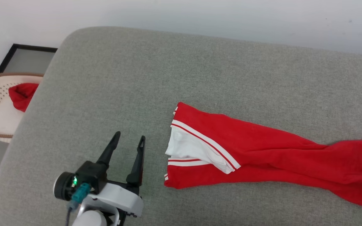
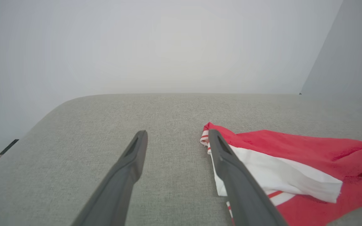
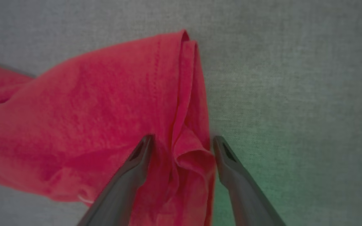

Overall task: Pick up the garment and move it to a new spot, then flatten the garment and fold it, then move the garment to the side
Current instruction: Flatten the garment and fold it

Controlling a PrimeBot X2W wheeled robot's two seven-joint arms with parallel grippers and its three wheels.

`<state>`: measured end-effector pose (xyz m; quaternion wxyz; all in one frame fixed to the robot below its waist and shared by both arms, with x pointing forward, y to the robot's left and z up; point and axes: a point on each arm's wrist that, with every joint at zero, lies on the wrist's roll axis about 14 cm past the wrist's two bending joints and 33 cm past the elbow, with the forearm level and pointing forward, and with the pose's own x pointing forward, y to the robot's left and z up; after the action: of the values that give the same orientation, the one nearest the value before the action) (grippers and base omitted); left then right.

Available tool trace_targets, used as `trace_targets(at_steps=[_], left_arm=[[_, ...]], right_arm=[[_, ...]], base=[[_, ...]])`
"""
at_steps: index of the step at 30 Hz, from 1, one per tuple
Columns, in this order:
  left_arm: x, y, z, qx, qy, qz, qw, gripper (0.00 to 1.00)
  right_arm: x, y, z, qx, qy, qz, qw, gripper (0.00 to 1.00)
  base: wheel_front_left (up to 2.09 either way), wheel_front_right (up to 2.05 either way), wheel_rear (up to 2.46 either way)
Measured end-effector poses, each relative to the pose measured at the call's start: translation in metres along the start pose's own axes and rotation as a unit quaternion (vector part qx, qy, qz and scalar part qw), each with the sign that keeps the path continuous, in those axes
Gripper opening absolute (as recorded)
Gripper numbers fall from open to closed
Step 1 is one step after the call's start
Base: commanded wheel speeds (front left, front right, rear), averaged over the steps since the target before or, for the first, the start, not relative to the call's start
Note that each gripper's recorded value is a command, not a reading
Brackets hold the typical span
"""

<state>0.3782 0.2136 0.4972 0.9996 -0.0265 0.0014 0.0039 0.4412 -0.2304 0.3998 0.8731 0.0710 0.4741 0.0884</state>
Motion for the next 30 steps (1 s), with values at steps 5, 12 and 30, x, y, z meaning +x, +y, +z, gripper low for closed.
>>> trace_targets(at_steps=[5,12,30], left_arm=[[0.001,-0.002,-0.002,0.014,-0.006,0.006,1.000,1.00],[0.002,0.010,-0.020,-0.001,0.014,0.027,1.000,1.00],[0.017,0.010,-0.024,0.010,0.011,0.015,1.000,1.00]], right_arm=[[0.007,0.005,0.001,0.013,0.009,0.003,1.000,1.00],[0.020,0.008,-0.007,0.014,0.029,0.003,0.999,0.60],[0.002,-0.033,0.017,0.051,-0.063,-0.033,0.996,0.00]], base=[[0.00,0.00,0.00],[0.00,0.00,0.00],[0.00,0.00,0.00]])
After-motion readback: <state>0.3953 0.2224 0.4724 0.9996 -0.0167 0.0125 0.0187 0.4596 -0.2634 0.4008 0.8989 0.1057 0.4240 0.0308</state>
